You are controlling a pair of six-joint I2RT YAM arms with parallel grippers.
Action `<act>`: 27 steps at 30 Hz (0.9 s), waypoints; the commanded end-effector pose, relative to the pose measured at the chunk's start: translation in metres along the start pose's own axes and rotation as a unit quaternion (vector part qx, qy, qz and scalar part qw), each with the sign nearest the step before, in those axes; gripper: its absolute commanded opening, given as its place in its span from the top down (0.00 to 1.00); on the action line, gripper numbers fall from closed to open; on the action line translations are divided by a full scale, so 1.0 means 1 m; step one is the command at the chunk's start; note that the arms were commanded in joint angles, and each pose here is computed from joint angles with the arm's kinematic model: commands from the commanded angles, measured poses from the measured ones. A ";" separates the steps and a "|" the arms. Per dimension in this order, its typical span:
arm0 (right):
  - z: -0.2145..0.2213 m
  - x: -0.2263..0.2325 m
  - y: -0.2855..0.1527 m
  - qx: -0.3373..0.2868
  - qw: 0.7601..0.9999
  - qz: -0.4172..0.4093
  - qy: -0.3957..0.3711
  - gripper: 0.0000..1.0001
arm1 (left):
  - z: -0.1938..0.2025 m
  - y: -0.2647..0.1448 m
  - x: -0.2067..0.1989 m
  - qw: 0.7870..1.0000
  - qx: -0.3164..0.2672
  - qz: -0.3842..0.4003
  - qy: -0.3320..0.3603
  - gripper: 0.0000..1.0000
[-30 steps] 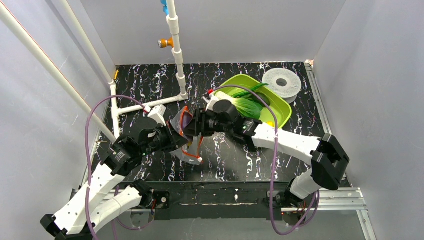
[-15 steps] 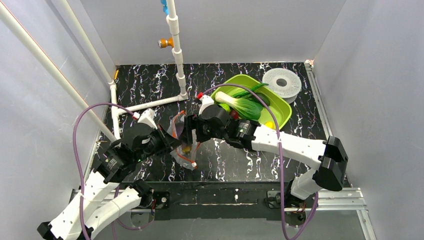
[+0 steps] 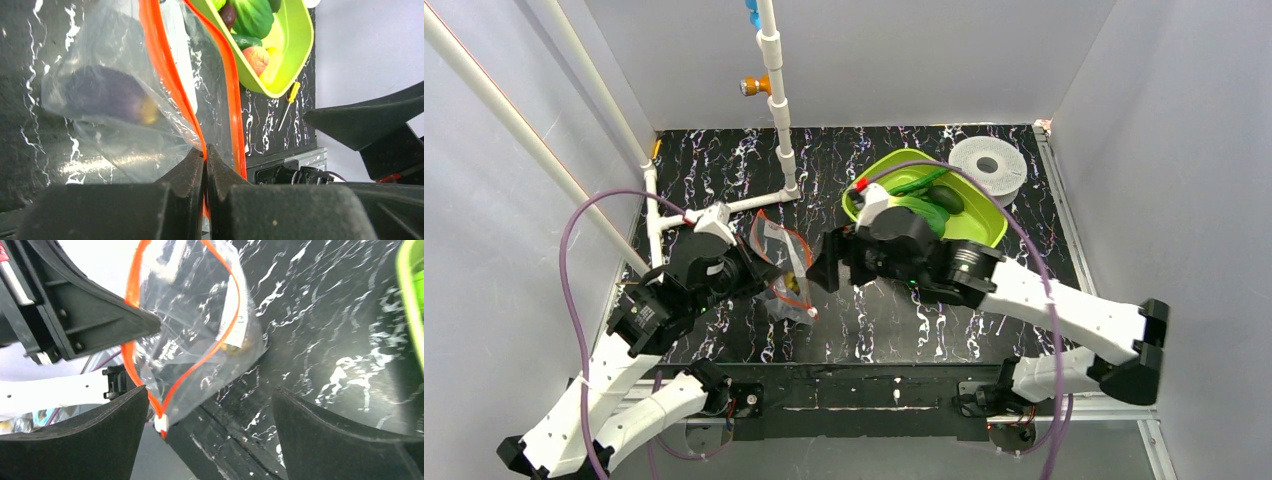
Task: Place the food in the zip-top bag and seal the zipper
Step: Place the fake vegetable in the zipper food storage bag, then pick up the fake fruit from the bin.
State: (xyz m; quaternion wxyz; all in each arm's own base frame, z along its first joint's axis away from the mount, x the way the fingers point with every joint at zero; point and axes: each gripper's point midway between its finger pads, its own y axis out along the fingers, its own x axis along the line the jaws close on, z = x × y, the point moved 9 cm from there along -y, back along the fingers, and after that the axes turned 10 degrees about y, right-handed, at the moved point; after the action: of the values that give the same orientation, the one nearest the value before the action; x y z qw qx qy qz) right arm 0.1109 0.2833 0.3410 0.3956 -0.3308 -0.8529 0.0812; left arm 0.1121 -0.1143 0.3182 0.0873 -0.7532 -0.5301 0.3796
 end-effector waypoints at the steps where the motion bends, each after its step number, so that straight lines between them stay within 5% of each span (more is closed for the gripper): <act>1: -0.016 -0.029 -0.037 -0.097 0.992 0.077 -0.025 0.02 | -0.031 -0.017 -0.009 0.997 -0.039 -0.016 0.069 1.00; 8: -0.026 -0.101 -0.056 -0.117 0.970 0.213 0.000 0.02 | -0.039 0.004 -0.008 0.987 -0.034 -0.039 0.153 1.00; 17: -0.030 -0.180 -0.041 -0.022 0.932 0.362 0.020 0.02 | -0.039 0.062 -0.004 0.968 -0.025 -0.064 0.242 1.00; 27: -0.028 -0.232 0.012 0.062 0.920 0.384 0.045 0.02 | -0.016 0.099 0.006 0.952 0.008 -0.031 0.303 1.00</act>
State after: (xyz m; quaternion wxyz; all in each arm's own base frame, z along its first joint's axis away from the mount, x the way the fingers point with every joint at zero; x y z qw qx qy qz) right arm 0.2300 0.1373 0.2201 0.3855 -0.6317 -0.6208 0.2586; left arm 0.1927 -0.1442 0.2670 0.2753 -0.7894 -0.5211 0.1720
